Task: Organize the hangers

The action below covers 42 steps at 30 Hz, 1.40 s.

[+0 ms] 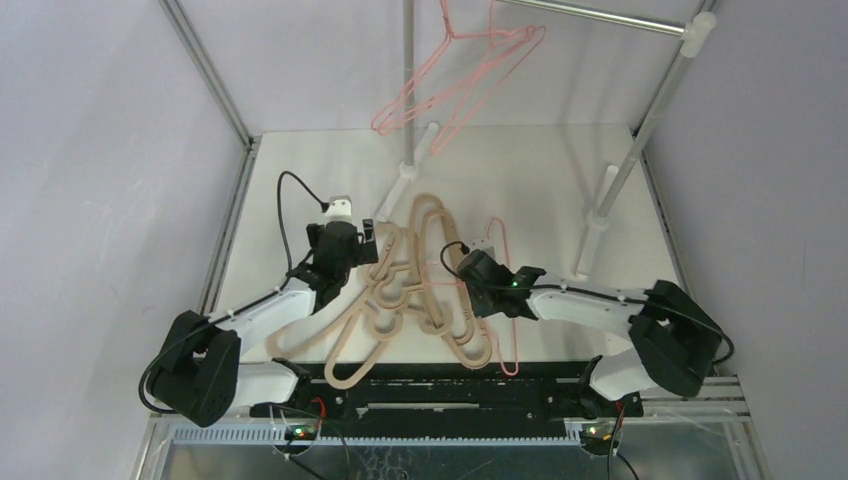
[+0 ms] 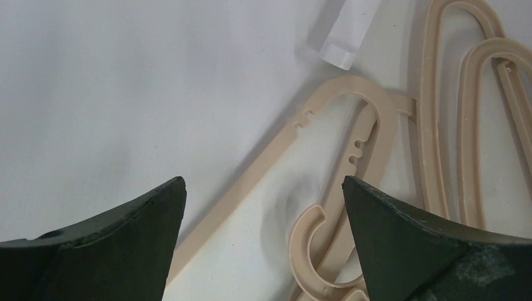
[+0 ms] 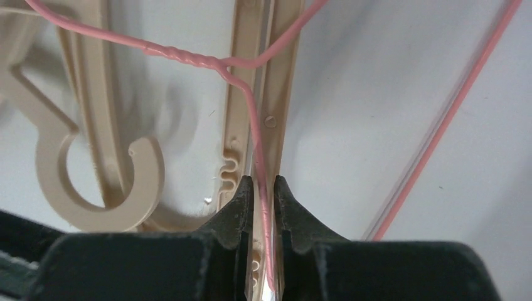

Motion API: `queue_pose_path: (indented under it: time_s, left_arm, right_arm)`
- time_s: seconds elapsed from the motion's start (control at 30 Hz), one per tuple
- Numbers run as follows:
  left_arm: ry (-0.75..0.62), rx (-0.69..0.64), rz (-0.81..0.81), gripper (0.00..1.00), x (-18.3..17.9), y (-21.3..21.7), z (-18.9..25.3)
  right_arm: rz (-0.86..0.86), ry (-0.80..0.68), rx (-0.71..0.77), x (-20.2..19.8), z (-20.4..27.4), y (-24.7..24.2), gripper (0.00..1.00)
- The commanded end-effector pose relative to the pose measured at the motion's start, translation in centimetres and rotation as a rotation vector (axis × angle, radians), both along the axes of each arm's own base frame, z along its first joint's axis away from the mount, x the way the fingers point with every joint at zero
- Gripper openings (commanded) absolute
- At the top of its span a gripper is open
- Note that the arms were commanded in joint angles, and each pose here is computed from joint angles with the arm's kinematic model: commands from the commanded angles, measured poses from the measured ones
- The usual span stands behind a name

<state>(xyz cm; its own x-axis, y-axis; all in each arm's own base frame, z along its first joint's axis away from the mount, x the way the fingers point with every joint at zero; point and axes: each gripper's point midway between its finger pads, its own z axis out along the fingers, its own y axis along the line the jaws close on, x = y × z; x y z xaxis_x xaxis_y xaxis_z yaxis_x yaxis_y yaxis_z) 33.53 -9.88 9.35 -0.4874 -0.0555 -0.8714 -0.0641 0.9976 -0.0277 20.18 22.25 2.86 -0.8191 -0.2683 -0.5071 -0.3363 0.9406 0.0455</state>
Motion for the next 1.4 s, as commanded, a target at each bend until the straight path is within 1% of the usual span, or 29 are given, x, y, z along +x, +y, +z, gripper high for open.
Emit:
queue_pose_path:
  time_s: [0.0,0.2,0.27,0.47,0.6,0.67,0.77,0.93,1.03,1.13,1.37]
  left_arm:
    - [-0.082,-0.040,0.008,1.00,1.2,-0.6,2.9]
    - [-0.085,-0.049,0.002,1.00,1.2,-0.8,3.0]
    - [-0.083,-0.050,0.001,1.00,1.2,-0.8,3.0]
    - [-0.089,-0.054,-0.002,1.00,1.2,-0.8,3.2]
    - [-0.090,-0.051,0.002,1.00,1.2,-0.7,3.2]
    - [-0.091,-0.050,0.002,1.00,1.2,-0.7,3.2]
    - [-0.090,-0.053,0.001,1.00,1.2,-0.8,3.2]
    - [-0.090,-0.055,0.000,1.00,1.2,-0.8,3.2]
    - [-0.090,-0.055,-0.001,1.00,1.1,-0.8,3.2]
    - [-0.091,-0.060,-0.001,1.00,1.1,-0.8,3.2]
    - [-0.096,-0.064,-0.001,1.00,1.0,-0.8,3.4]
  right_arm:
    - [0.001,-0.055,0.155,0.9,5.2,1.2,0.00]
    - [-0.011,-0.077,0.268,1.5,8.2,0.8,0.00]
    - [0.001,-0.066,0.302,1.5,8.2,1.1,0.00]
    - [-0.013,-0.034,0.307,1.7,6.5,1.4,0.00]
    - [-0.021,-0.065,0.352,2.0,7.7,1.8,0.00]
    - [-0.037,-0.118,0.376,2.6,9.1,1.6,0.00]
    - [-0.073,-0.200,0.452,3.3,12.3,0.9,0.00]
    - [-0.153,-0.350,0.630,4.6,19.0,-0.8,0.00]
    - [-0.202,-0.453,0.691,5.5,23.1,-2.5,0.00]
    - [-0.218,-0.512,0.760,6.0,26.0,-3.7,0.00]
    - [-0.286,-0.652,0.803,7.2,30.7,-6.1,0.00]
